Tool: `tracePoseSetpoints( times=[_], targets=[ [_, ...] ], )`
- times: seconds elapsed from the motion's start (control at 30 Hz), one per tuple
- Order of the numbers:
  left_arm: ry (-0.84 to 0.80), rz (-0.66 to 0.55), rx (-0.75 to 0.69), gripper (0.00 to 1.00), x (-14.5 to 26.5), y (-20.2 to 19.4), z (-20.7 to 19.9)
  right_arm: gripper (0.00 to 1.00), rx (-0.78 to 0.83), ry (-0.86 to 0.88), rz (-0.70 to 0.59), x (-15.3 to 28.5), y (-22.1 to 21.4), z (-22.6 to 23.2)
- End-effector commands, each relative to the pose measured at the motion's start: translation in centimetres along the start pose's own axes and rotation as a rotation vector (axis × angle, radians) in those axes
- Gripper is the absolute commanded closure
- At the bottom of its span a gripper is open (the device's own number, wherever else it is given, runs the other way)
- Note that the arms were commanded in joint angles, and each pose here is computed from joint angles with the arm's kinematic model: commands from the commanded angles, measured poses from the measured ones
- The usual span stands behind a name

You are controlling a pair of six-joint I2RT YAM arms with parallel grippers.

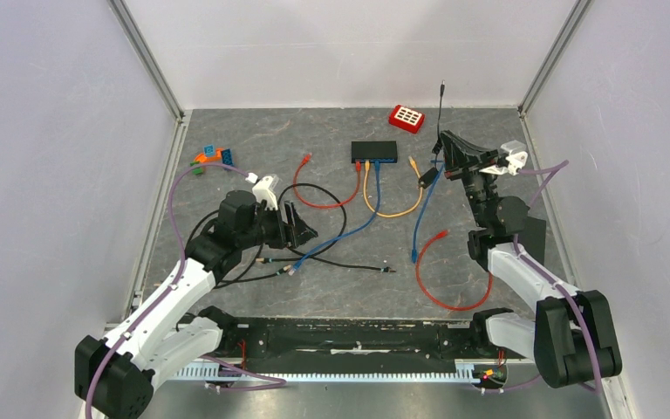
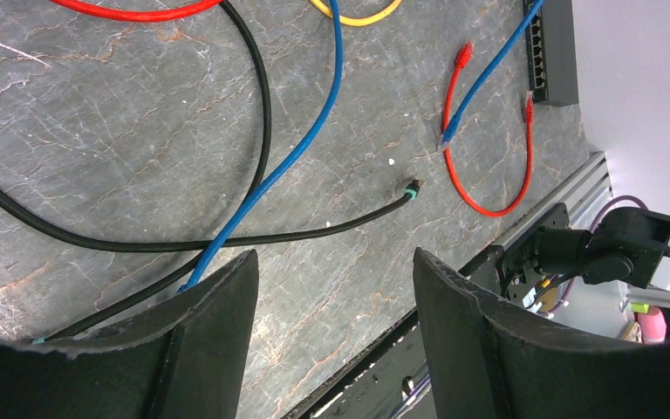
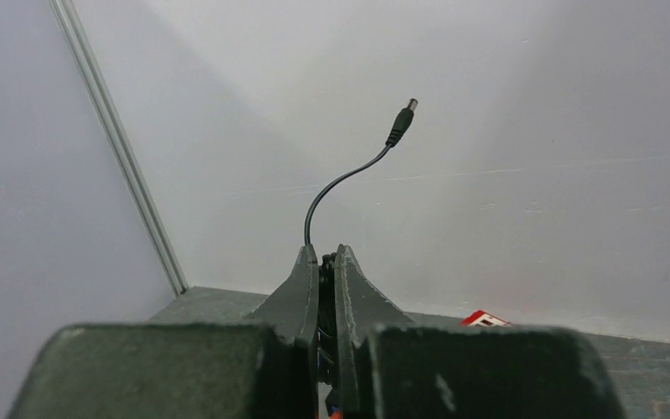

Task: Insert the plug into the switch port
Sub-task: Pick up the power from the center of the board.

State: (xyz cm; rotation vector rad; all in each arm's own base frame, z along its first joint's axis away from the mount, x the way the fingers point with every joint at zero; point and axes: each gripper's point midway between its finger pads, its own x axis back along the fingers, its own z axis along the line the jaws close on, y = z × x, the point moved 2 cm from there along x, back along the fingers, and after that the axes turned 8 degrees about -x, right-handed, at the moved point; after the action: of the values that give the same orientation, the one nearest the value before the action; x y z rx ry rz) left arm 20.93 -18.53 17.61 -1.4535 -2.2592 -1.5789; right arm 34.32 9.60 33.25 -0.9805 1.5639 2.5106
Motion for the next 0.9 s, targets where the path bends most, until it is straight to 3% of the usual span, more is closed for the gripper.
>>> tracePoseSetpoints(
  times=[0.0,0.23,0.47,0.63,0.87],
  targets=[
    [-0.042,-0.040,0.009,0.29,0.3,1.2,-1.1,1.00,-0.126,0.029,-0.136,-0.7,2.5,1.1],
    [-0.028,-0.041,0.016,0.29,0.0,1.0,-0.7,1.00,-0.125,0.054,-0.036,-2.0,-1.1,1.2],
    [0.018,-0.021,0.015,0.29,-0.4,0.7,0.1,1.00,-0.105,0.238,0.154,-3.4,-5.6,3.6],
    [0.053,-0.014,0.023,0.29,-0.6,0.6,0.7,1.00,-0.190,0.290,0.126,-3.3,-6.3,4.3],
    [0.084,-0.015,0.028,0.30,-0.3,0.7,1.1,1.00,-0.106,0.286,0.205,-2.8,-11.0,2.8]
  ],
)
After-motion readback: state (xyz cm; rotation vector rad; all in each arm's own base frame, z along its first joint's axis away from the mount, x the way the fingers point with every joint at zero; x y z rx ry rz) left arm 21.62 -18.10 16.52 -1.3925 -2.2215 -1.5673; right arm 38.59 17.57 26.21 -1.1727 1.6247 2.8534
